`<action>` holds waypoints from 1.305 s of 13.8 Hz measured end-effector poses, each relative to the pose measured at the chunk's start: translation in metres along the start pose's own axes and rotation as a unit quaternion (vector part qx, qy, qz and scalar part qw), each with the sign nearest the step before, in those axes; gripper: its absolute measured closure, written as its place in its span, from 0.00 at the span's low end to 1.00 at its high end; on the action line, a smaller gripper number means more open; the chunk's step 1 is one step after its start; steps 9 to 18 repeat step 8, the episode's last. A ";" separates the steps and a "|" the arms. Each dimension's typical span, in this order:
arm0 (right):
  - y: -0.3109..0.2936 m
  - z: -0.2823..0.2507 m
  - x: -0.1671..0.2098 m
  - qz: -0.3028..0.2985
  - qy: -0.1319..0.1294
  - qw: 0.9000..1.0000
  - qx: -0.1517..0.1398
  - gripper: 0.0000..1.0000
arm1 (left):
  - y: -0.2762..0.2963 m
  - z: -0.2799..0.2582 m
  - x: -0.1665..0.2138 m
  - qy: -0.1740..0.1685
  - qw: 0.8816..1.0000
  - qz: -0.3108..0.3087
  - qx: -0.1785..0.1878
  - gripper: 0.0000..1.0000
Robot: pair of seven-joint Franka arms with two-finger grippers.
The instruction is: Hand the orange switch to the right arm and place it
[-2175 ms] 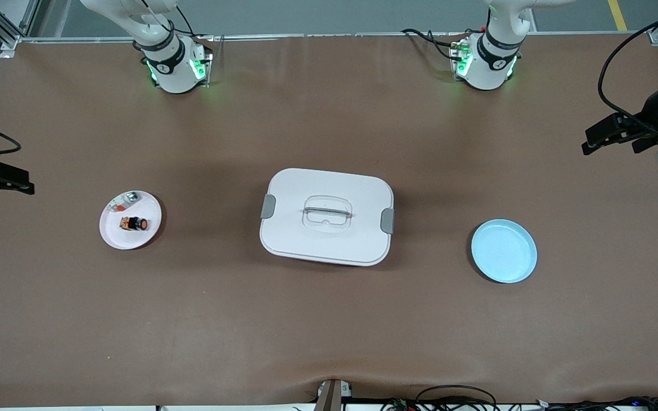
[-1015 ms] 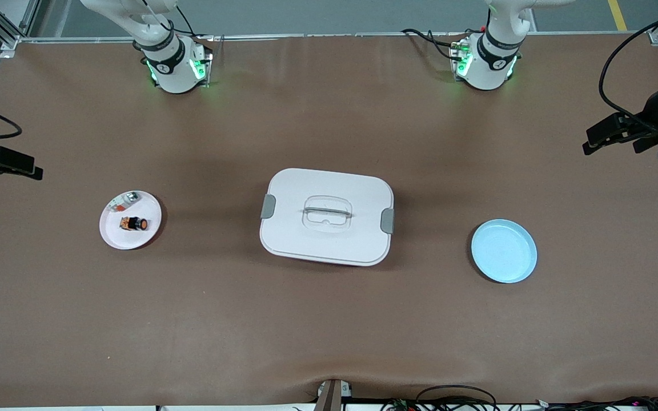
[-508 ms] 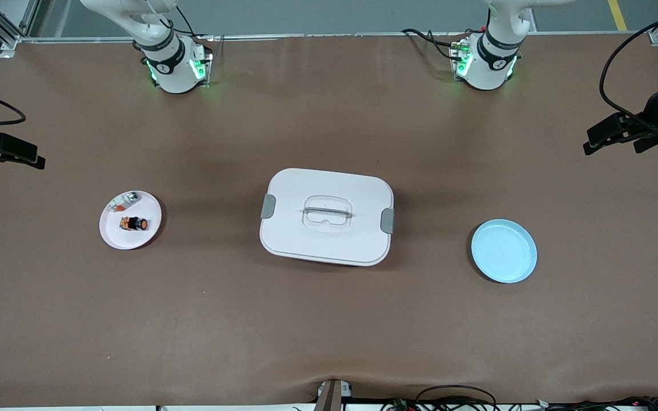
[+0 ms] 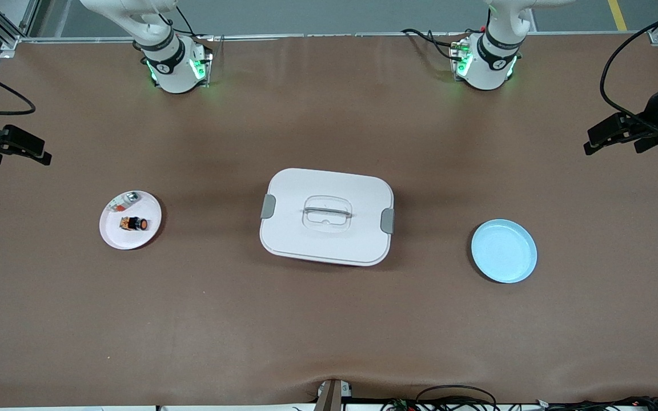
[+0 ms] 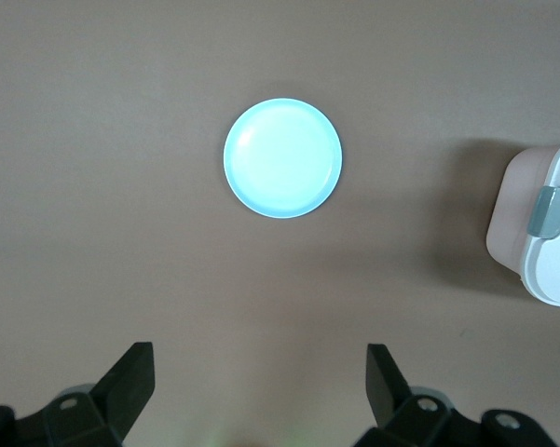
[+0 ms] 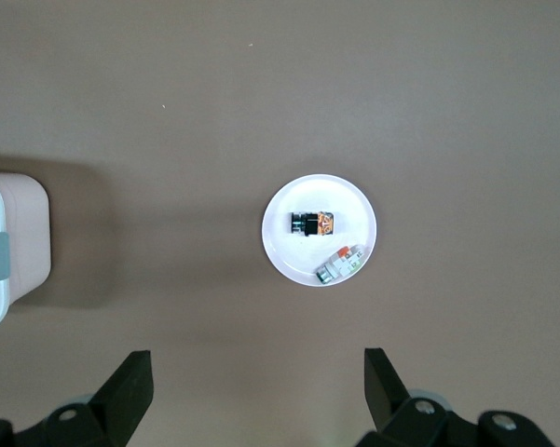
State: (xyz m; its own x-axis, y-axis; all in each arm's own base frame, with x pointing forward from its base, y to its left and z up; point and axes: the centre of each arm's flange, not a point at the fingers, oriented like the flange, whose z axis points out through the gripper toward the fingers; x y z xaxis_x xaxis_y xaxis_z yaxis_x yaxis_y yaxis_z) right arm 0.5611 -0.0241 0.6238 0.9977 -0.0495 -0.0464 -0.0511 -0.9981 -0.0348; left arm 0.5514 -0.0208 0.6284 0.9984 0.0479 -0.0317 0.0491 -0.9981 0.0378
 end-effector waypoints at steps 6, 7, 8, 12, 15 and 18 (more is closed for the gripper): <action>-0.002 -0.002 -0.002 0.006 0.002 1.000 0.000 0.00 | 0.000 0.000 0.000 0.000 1.000 0.000 0.000 0.00; -0.001 -0.005 -0.004 0.008 0.004 1.000 0.001 0.00 | 0.000 0.000 0.000 0.000 1.000 0.000 0.000 0.00; -0.001 -0.007 -0.005 0.010 0.006 1.000 0.004 0.00 | 0.000 0.000 0.000 0.000 1.000 0.000 0.000 0.00; -0.001 -0.007 -0.005 0.010 0.006 1.000 0.004 0.00 | 0.000 0.000 0.000 0.000 1.000 0.000 0.000 0.00; -0.001 -0.007 -0.005 0.010 0.006 1.000 0.004 0.00 | 0.000 0.000 0.000 0.000 1.000 0.000 0.000 0.00; -0.001 -0.007 -0.005 0.010 0.006 1.000 0.004 0.00 | 0.000 0.000 0.000 0.000 1.000 0.000 0.000 0.00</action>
